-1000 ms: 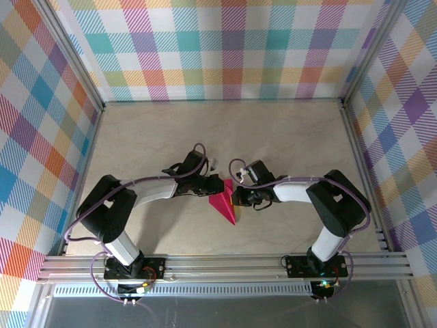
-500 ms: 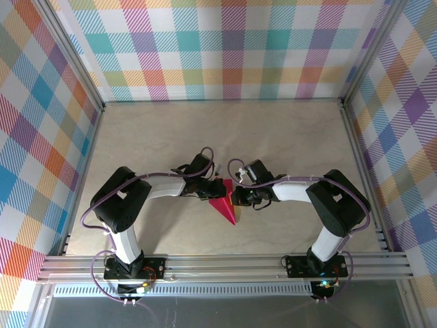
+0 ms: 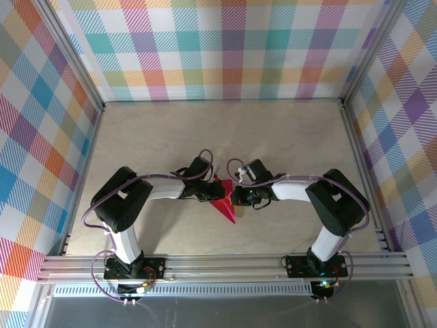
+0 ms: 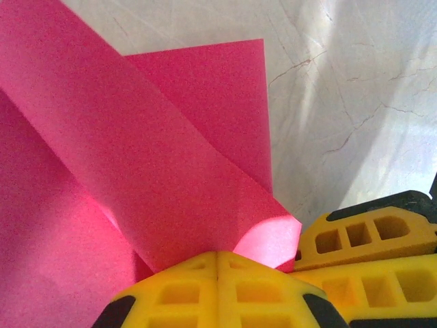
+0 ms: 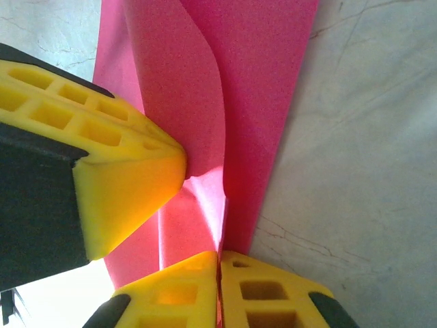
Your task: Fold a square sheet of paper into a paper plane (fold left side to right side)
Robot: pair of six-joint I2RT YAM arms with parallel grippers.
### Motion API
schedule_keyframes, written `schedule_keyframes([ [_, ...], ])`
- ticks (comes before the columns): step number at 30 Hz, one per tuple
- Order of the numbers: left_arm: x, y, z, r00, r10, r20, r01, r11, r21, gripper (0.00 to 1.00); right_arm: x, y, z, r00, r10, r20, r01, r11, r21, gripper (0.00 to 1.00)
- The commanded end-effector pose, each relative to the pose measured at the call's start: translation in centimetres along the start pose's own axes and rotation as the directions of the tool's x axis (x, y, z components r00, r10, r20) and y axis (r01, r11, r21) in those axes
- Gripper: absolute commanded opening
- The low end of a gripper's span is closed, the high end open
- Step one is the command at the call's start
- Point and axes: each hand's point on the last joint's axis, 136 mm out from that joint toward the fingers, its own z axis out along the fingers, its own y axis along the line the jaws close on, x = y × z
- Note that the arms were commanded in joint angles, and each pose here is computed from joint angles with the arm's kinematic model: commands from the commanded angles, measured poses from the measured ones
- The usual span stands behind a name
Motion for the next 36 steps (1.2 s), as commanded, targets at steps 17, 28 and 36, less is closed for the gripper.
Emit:
schedule_keyframes([
  [17, 2.5, 3.2, 0.5, 0.997, -0.055, -0.049, 0.049, 0.992, -0.112, 0.0, -0.9, 2.7, -4.4, 0.999, 0.013, 0.032, -0.011, 0.998, -0.06, 0.34],
  [28, 2.3, 3.1, 0.5, 0.998, -0.051, -0.045, 0.046, 0.993, -0.108, 0.0, 2.6, 6.5, -4.5, 0.997, 0.043, -0.065, -0.061, 0.949, -0.309, 0.11],
  [36, 2.2, 3.0, 0.5, 0.998, -0.048, -0.042, 0.043, 0.993, -0.108, 0.0, 4.2, 6.3, -3.0, 0.991, 0.057, -0.123, -0.094, 0.945, -0.313, 0.07],
])
